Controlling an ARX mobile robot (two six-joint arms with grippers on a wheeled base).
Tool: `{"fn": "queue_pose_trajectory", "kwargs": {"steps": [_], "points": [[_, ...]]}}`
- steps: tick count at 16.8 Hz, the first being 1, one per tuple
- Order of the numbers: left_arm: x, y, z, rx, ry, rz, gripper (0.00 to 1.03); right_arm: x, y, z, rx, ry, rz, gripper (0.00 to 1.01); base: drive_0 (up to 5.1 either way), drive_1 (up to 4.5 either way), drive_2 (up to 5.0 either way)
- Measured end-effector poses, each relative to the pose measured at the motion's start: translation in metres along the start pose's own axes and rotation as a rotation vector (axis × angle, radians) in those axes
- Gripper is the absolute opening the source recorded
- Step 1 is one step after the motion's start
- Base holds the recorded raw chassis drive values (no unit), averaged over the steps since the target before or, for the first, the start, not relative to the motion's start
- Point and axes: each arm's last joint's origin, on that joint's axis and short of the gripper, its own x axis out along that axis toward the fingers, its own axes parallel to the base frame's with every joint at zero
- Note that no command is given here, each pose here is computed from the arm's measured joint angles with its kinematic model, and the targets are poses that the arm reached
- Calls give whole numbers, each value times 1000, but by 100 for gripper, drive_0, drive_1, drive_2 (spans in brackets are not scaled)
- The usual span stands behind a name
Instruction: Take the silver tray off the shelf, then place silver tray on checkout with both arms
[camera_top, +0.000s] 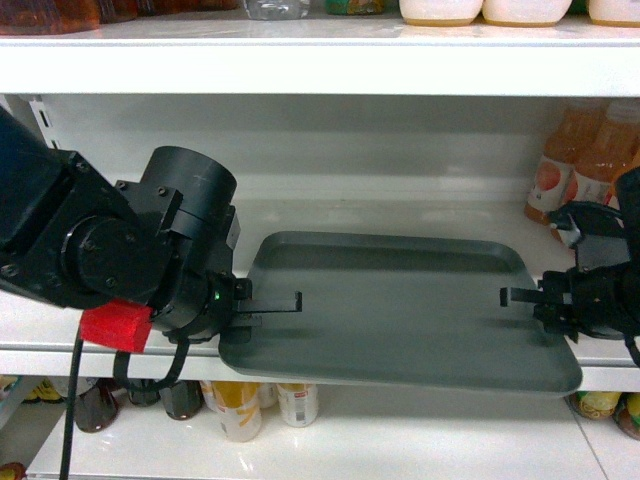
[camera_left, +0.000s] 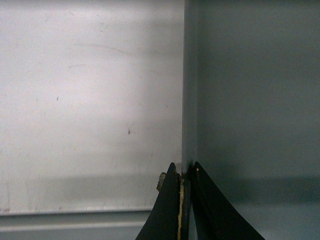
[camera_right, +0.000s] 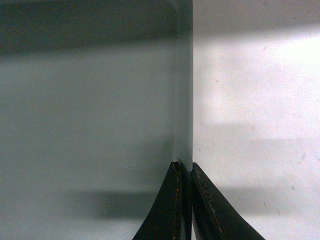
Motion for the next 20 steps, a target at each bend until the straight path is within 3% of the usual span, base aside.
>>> {"fn": "queue_pose_trajectory", "kwargs": {"steps": [2,5,7,9,11,13,20], "points": [[-24,-2,-1,6,-53,-4,3,-26,-1,-3,14,-46,17,3,0,0,0],[-68,-3,4,6,-162,-17,3,-76,2,3,15,-165,59,3,0,0,0],[-95,-3,-8,14,-202,-14,3,-113,2,-6,11,-219,82,3,0,0,0],[-119,3,-30,21,-192,-10,3,-138,-2,-24,20,-215,102,3,0,0,0],[-142,10,-42,-6,-222,-5,3,-141,-1,-25,16,-215,126,3,0,0,0],[-151,12,-33,-23,-275,-6,3,-142,2,-23,21,-227,139,3,0,0,0],[-147,11,-35,-19,-259,-2,3,-142,2,-21,23,-231,139,3,0,0,0]]}}
